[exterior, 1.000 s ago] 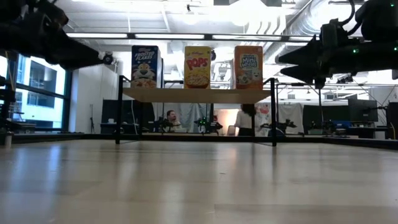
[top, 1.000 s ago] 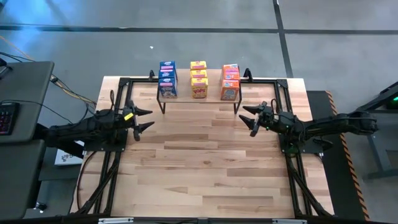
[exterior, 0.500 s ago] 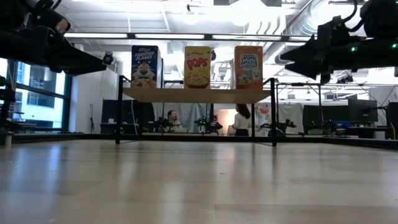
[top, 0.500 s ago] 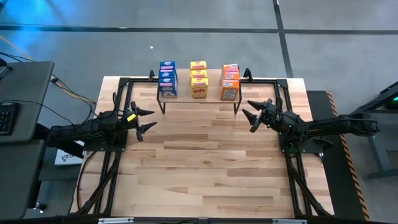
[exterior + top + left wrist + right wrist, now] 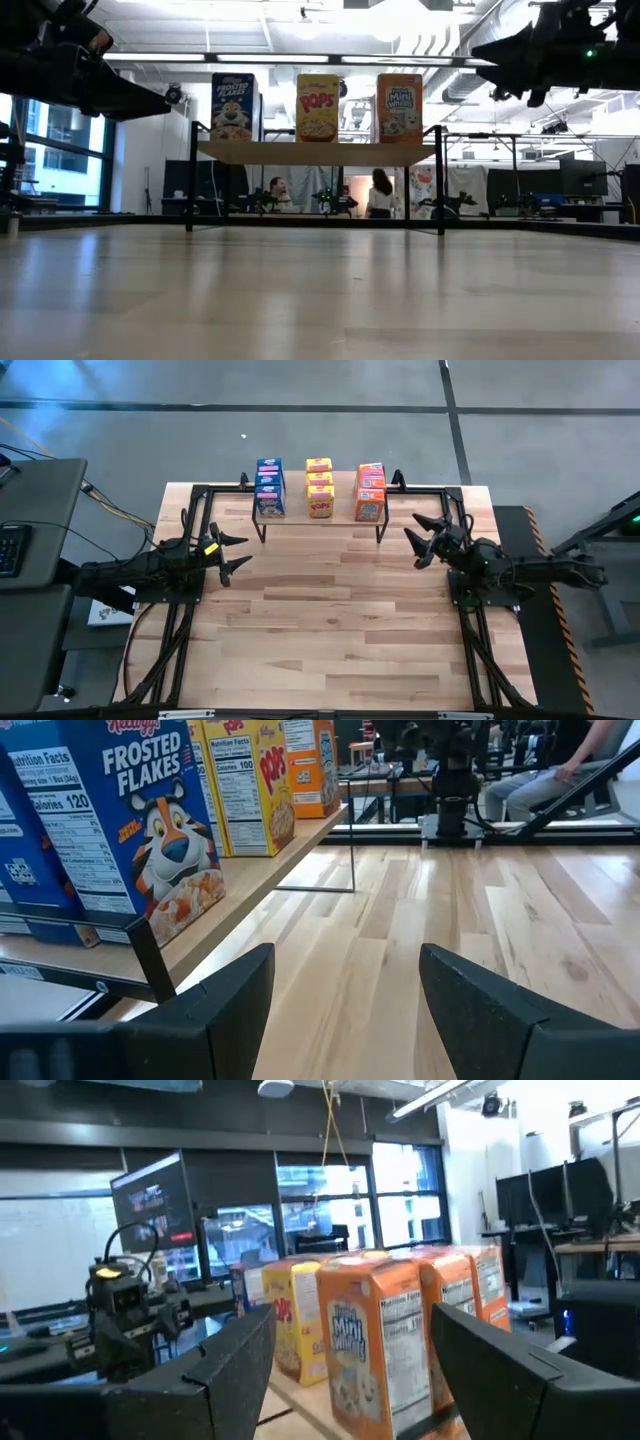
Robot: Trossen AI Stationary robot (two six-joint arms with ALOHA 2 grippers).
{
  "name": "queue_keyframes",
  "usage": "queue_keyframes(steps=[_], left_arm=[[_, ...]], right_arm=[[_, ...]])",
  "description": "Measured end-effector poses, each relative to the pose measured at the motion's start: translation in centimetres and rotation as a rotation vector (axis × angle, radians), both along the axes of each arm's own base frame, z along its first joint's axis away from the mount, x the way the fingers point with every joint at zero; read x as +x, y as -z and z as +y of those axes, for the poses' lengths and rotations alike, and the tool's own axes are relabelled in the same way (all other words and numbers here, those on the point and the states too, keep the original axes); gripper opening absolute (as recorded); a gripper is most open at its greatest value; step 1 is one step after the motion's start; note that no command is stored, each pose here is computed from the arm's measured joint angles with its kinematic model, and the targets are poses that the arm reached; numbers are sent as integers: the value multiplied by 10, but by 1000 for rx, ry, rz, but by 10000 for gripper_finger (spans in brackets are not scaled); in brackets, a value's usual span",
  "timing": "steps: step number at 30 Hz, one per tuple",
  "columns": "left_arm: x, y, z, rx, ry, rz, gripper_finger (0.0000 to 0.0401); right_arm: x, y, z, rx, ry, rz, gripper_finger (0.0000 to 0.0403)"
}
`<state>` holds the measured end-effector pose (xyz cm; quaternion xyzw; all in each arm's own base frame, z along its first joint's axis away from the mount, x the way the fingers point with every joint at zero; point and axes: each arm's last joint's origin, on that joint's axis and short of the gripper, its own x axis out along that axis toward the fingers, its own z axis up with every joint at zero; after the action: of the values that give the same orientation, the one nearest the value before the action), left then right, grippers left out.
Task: Stack cereal on shelf
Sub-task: Return to Home Position
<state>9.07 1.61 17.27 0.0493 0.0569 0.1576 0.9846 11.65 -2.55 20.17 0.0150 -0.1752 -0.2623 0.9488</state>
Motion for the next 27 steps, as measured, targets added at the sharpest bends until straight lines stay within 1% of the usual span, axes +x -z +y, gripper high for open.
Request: queue_keyframes(steps=[3, 6, 9, 11, 14, 16, 21, 24, 27], left_arm=[[0, 0, 0, 6, 1, 2, 241], [0, 0, 0, 14, 1, 4, 241], [0, 0, 0, 14, 1, 4, 241], [0, 0, 0, 14, 1, 4, 241], [0, 0, 0, 14, 1, 4, 241], [0, 0, 0, 14, 1, 4, 241], [0, 0, 0, 13, 1, 4, 241], [0, 0, 0, 13, 1, 4, 241], [0, 0, 0, 13, 1, 4, 241]], right_arm=[[-2, 4, 0, 27, -15, 34, 259], [-4, 12, 1, 89, -31, 96, 259], [-6, 16, 1, 142, -46, 115, 259], [-7, 17, 2, 145, -72, 116, 259], [-8, 21, 3, 147, -130, 160, 259], [-7, 26, 4, 182, -157, 199, 259], [-7, 40, 4, 306, -163, 293, 259], [-8, 44, 4, 338, -161, 322, 259], [-8, 48, 4, 347, -155, 362, 259]])
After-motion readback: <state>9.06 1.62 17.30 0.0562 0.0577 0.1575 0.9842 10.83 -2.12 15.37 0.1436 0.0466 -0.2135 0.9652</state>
